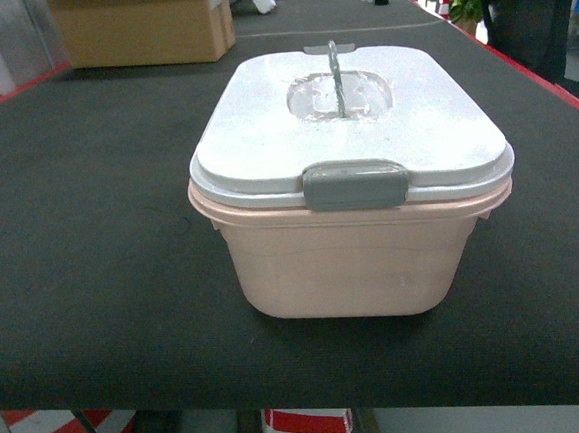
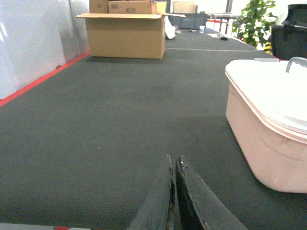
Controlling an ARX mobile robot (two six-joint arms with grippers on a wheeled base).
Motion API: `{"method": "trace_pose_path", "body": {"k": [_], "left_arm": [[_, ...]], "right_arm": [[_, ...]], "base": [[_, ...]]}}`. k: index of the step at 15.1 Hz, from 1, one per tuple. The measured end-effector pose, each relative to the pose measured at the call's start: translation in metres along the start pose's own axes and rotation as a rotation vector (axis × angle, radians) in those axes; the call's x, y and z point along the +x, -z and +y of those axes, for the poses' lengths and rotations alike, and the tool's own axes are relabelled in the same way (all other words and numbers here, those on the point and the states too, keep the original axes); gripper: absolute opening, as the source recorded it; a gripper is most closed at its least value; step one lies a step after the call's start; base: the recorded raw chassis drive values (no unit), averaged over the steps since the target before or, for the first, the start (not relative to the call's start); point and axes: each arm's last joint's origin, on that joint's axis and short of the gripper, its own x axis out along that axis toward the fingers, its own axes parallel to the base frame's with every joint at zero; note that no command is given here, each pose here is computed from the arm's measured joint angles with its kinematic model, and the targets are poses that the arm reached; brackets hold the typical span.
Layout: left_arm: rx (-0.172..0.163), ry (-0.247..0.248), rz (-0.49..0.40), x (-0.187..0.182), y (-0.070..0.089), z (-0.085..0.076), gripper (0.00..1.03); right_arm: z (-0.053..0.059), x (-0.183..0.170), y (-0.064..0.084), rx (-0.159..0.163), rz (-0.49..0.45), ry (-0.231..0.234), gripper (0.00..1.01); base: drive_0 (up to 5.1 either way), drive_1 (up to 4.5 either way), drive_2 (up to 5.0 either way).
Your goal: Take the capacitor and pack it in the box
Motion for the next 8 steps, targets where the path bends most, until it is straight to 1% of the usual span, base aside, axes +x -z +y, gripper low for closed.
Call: {"method": "trace_pose_path", "body": {"k": [1, 2, 3, 4, 5, 6, 8], "left_arm": [[0.0, 0.0, -0.004, -0.001, 0.0, 0.0, 0.02], [0.0, 0.0, 0.048, -0.007, 0.006, 0.0, 0.02], [0.0, 0.0, 0.006, -0.012, 0.003, 0.0, 0.02], [-0.001, -0.003, 0.0, -0.012, 0.001, 0.0, 0.02], [0.0, -0.001, 0.016, -0.011, 0.004, 0.0, 0.02], [-0.002, 0.0, 0.008, -0.011, 0.003, 0.0, 0.04], [-0.002, 0.0, 0.01, -0.011, 0.003, 0.0, 0.31]], "right_arm": [[0.0, 0.0, 0.0, 0.0, 0.0, 0.0, 0.98], [0.0, 0.0, 0.0, 0.0, 0.0, 0.0, 0.98], [0.0, 0.0, 0.0, 0.0, 0.0, 0.0, 0.98], [0.0, 0.0, 0.0, 0.0, -0.002, -0.001, 0.98], [0.0, 0.0, 0.0, 0.0, 0.0, 0.0, 0.98], [0.0, 0.0, 0.0, 0.0, 0.001, 0.0, 0.98], [0.0, 0.0, 0.0, 0.0, 0.0, 0.0, 0.98]], "base": [[0.0, 0.0, 0.0], [0.0, 0.0, 0.0], [0.0, 0.0, 0.0], [0.0, 0.0, 0.0], [0.0, 0.0, 0.0], [0.0, 0.0, 0.0], [0.0, 0.0, 0.0]]}}
